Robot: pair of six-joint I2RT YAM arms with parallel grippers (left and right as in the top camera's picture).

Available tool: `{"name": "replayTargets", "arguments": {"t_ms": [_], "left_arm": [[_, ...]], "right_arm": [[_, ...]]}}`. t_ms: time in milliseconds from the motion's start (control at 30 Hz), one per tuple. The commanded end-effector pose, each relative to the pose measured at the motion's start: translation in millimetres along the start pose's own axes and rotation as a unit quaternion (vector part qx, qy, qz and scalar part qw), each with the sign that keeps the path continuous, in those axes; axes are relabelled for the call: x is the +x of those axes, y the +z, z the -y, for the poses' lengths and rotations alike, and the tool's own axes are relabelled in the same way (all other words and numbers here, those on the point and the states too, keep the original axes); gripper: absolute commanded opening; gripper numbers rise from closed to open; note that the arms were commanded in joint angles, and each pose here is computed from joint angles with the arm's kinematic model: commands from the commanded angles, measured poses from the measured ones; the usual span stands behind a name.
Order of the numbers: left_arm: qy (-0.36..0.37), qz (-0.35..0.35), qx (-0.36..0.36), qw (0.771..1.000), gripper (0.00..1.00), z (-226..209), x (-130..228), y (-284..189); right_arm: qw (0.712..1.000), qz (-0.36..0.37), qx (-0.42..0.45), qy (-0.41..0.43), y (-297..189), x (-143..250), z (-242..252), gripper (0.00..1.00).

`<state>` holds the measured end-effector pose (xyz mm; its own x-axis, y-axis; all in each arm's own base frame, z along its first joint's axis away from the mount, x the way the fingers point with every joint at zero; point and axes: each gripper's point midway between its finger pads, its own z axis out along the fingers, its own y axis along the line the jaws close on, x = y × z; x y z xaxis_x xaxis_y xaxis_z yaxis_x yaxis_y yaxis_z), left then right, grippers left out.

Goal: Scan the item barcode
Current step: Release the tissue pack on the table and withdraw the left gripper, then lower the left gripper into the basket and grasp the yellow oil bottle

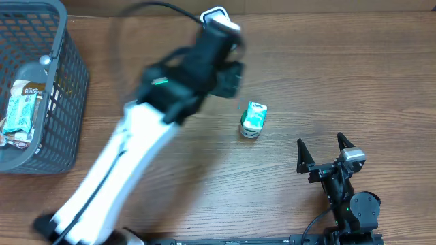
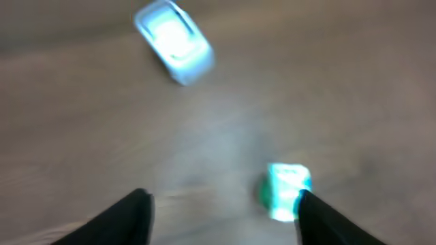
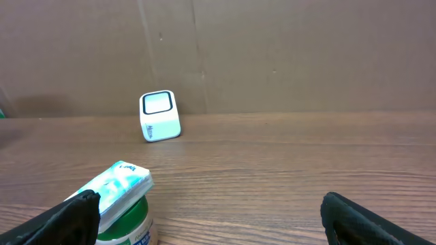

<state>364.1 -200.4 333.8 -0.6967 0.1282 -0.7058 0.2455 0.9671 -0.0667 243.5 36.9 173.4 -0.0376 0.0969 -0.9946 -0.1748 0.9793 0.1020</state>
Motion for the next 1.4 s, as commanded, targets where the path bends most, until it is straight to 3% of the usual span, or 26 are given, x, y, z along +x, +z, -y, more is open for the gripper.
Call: {"name": "replayTargets", "arguments": {"t_ms": [0,267,300,333,400,633,933,1167,1367], "left_arm": [[-0.014,0.072,-0.078,0.994,0.58,-63,-26,-55],[-0.119,0.160,-0.185,0.962,0.53,-177,-32,-141],[-0.129,0.168,-0.197,0.957,0.50,-187,-32,-149],[-0.139,0.178,-0.212,0.951,0.39,-199,-32,-157],[-0.153,0.196,-0.241,0.938,0.31,-221,-32,-173],[-0.188,0.228,-0.309,0.904,0.34,-276,-33,-199],[-0.225,0.226,-0.235,0.918,0.38,-318,-45,-186],[-0.290,0.155,-0.231,0.916,0.50,-387,-16,-137],[-0.313,0.108,-0.227,0.916,0.57,-411,3,-100]], "right_arm": [[1.000,0.002,0.006,0.003,0,2,2,1.00],[1.000,0.002,0.006,0.003,0,2,2,1.00],[1.000,0.002,0.006,0.003,0,2,2,1.00],[1.000,0.002,0.006,0.003,0,2,2,1.00],[1.000,0.002,0.006,0.003,0,2,2,1.00],[1.000,0.002,0.006,0.003,0,2,2,1.00],[1.000,0.002,0.006,0.003,0,2,2,1.00],[1.000,0.002,0.006,0.003,0,2,2,1.00],[1.000,0.002,0.006,0.003,0,2,2,1.00]]}}
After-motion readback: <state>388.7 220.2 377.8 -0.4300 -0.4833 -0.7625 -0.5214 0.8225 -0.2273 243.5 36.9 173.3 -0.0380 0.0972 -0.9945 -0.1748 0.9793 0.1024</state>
